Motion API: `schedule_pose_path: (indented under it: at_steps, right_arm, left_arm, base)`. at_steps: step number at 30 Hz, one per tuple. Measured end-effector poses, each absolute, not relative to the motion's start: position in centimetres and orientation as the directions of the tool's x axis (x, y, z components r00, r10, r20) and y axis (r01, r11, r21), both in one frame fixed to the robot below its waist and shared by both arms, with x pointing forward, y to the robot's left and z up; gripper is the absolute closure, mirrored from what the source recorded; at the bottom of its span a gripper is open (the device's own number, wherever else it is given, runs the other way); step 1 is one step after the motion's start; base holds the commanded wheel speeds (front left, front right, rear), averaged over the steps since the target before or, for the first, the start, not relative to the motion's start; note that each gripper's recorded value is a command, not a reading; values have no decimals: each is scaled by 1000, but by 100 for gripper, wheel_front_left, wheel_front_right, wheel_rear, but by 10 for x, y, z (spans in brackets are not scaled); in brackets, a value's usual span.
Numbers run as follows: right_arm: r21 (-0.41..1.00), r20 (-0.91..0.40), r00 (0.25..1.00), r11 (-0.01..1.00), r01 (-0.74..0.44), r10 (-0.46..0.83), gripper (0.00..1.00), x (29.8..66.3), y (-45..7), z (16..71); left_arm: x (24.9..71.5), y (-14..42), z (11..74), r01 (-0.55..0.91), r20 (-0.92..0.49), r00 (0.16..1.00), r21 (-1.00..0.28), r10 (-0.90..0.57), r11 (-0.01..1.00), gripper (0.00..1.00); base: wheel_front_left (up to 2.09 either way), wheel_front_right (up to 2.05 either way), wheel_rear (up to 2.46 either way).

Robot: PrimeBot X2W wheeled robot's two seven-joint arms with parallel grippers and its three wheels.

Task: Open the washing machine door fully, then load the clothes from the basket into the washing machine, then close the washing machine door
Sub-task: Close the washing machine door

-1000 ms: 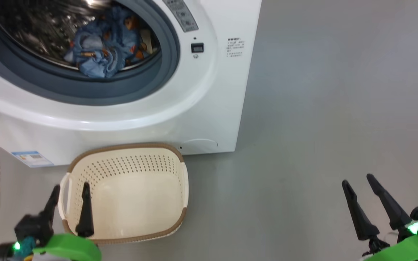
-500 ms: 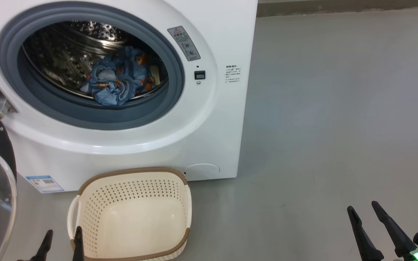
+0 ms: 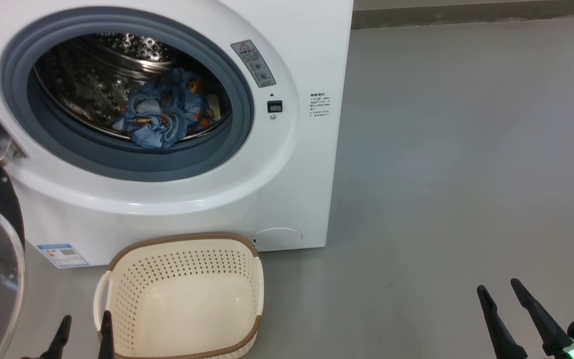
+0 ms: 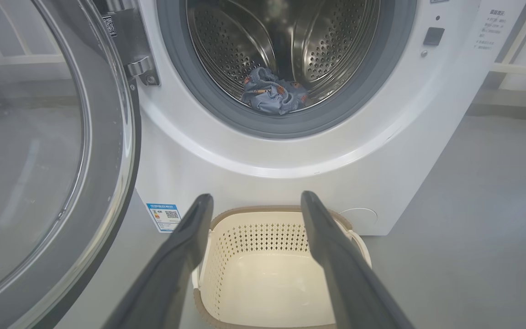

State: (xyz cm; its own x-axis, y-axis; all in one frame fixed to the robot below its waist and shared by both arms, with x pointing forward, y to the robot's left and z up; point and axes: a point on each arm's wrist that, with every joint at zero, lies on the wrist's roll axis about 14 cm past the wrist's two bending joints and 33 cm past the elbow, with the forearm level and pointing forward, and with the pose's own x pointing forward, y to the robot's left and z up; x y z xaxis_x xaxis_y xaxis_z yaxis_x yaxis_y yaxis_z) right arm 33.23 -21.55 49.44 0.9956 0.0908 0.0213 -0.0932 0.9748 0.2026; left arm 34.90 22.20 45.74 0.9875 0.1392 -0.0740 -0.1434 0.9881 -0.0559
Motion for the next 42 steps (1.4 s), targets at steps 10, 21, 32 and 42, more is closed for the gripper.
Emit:
schedule_pose_path:
  at_steps: [10,21,32,42]
  right_arm:
    - [204,16,996,975,-90,89,0,334,-216,493]
    - [206,15,996,975,-87,86,0,336,-216,492]
    - [211,15,995,972,-104,103,0,341,-210,492]
    - [196,9,977,958,-209,211,0,359,-182,490]
  left_arm:
    - [350,220,458,-144,-73,987,-53,139,988,0]
    - [351,220,460,-145,-66,988,-69,141,987,0]
    - [348,222,462,-155,-60,987,-76,151,985,0]
    - [336,248,470,-270,-40,963,-127,267,954,0]
  base:
    - [-54,54,0]
    - [-116,116,0]
    - [-5,5,0]
    - [0,0,0]
